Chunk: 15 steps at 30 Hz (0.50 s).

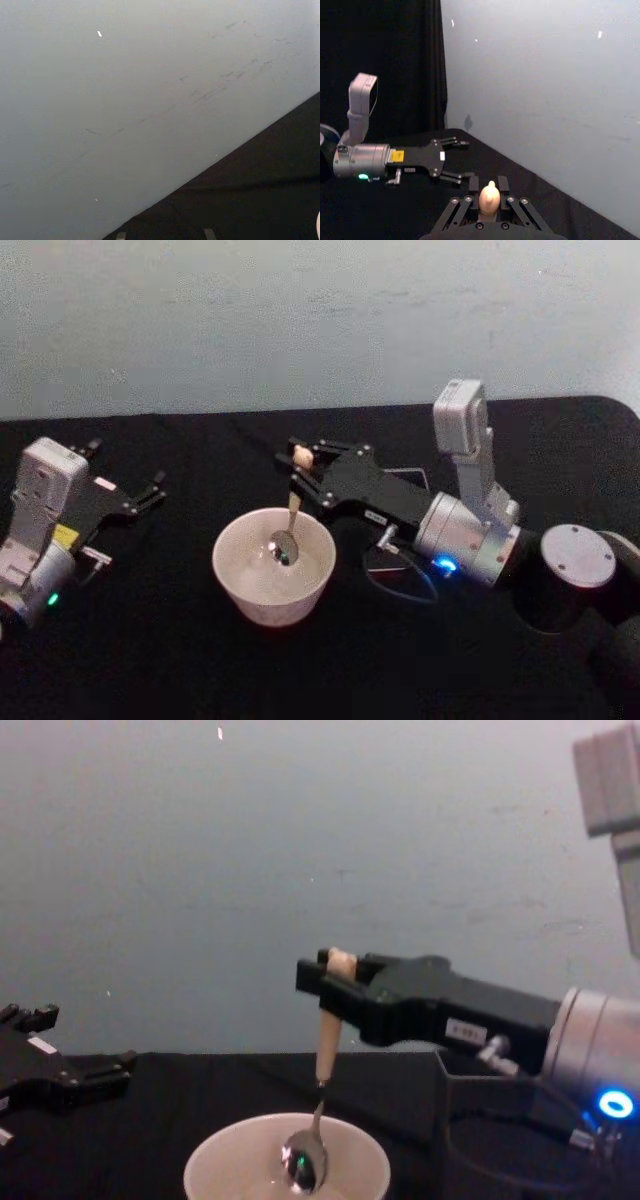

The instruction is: Pick up the stirring spoon with one hand, stir inside the cup, then place it back in its original position.

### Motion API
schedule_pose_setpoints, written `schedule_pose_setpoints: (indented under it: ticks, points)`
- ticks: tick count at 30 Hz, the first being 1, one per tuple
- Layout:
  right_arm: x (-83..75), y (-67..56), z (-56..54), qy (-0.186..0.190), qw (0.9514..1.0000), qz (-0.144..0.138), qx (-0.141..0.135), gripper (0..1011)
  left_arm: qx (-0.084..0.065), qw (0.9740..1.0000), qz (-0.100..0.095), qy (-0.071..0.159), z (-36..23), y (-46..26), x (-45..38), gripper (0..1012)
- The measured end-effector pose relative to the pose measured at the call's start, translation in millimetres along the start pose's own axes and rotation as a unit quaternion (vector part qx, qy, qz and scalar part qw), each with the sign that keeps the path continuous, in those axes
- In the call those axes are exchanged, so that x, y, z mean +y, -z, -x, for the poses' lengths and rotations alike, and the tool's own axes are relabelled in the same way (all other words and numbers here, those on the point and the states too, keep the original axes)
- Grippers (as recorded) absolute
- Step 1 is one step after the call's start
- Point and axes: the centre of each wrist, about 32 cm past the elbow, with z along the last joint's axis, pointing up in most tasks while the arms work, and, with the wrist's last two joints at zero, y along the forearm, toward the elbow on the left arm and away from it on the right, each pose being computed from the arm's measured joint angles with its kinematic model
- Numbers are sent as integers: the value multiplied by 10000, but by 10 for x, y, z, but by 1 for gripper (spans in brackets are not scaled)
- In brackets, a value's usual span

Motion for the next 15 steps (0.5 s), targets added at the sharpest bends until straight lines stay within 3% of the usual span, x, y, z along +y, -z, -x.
schedule_pose_setpoints:
  ticks: [15]
  points:
    - [151,243,39,-71,9998,129,-137,211,0,10000,0,0,0,0,0,1001]
